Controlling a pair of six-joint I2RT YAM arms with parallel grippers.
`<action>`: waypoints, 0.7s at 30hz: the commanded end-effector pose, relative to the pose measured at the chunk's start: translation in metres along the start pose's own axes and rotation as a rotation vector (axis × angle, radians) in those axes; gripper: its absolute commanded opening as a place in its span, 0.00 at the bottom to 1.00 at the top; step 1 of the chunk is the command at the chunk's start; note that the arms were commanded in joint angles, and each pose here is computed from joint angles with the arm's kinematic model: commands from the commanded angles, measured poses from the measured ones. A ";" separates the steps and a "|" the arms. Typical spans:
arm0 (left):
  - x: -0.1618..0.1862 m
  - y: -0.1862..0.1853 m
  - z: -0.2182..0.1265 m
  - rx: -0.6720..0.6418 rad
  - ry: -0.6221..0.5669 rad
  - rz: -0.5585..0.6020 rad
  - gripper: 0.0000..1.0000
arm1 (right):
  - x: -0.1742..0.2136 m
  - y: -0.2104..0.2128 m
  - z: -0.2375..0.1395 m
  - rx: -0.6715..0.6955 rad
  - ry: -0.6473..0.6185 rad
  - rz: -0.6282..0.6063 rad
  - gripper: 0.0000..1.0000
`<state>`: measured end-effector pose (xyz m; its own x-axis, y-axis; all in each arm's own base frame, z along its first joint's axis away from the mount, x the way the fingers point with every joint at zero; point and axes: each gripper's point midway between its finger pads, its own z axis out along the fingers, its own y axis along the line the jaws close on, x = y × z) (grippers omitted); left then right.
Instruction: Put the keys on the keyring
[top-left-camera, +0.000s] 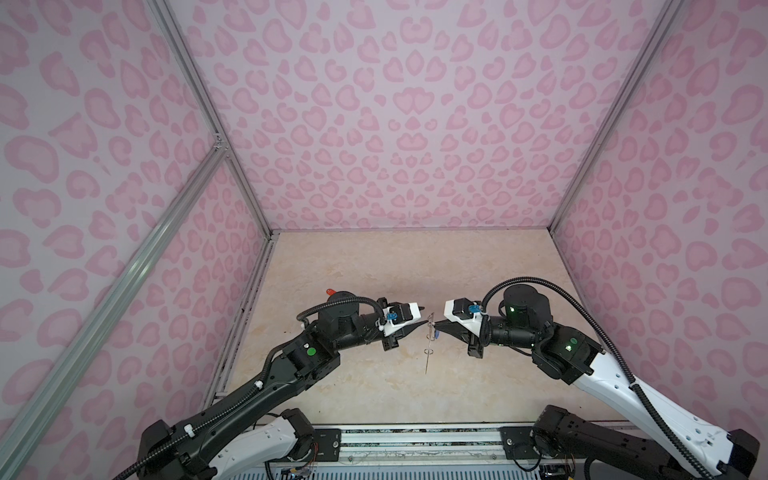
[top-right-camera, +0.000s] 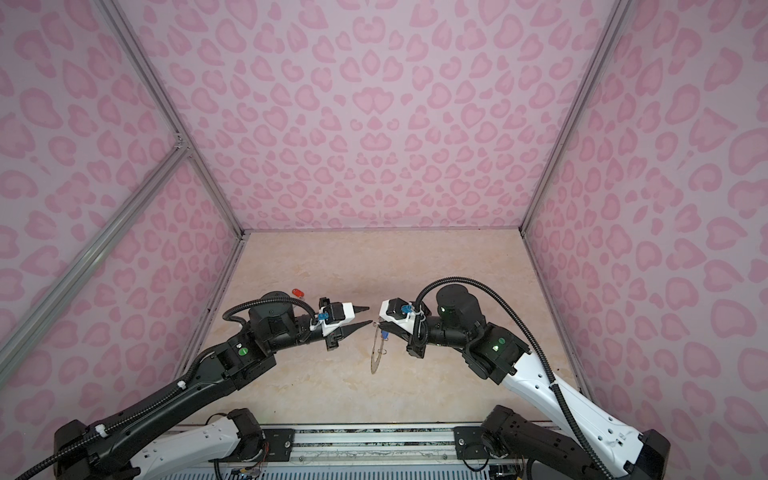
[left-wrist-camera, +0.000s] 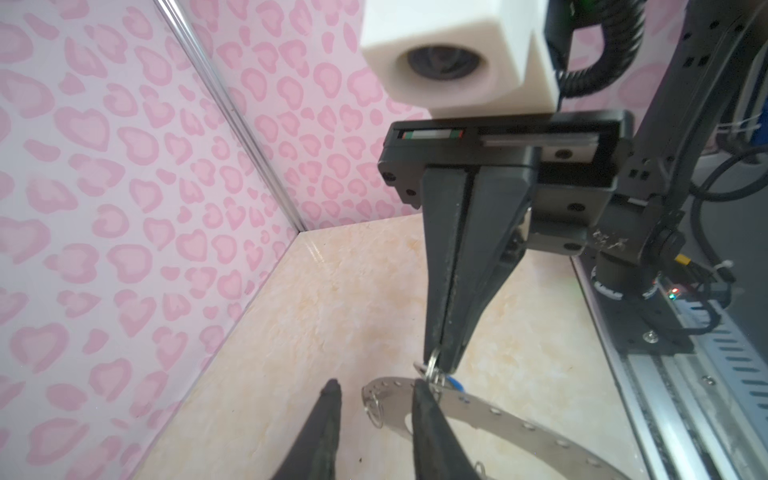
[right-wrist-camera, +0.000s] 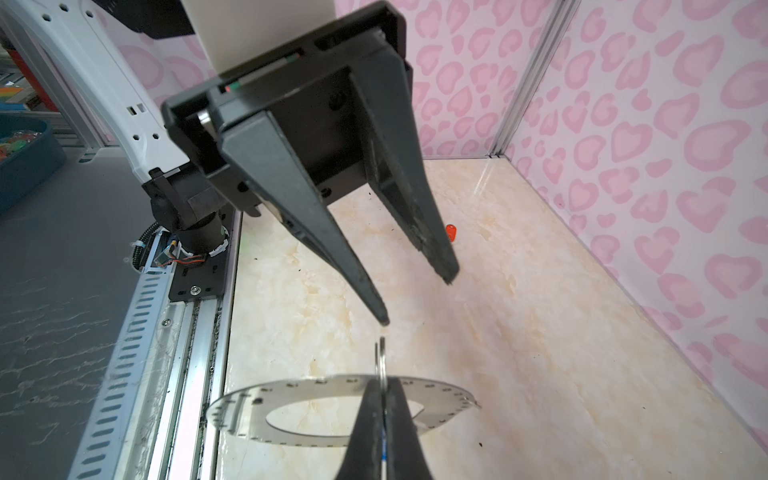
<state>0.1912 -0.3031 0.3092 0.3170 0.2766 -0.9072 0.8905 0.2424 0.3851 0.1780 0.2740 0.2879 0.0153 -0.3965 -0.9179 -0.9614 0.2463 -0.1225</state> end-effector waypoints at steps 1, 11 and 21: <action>0.011 0.002 -0.002 -0.028 0.105 0.121 0.30 | 0.008 0.002 0.001 -0.014 0.053 0.020 0.00; 0.018 -0.011 0.010 -0.006 0.177 0.225 0.28 | 0.010 0.002 0.005 -0.038 0.084 0.043 0.00; 0.020 -0.015 0.016 0.014 0.200 0.241 0.22 | 0.009 0.004 0.006 -0.052 0.082 0.044 0.00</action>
<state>0.1871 -0.3150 0.2782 0.4377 0.4970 -0.7493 0.8136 0.1358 0.5653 0.1774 0.2723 0.2695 -0.0679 -0.4822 -0.8734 -0.9692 0.2397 -0.0571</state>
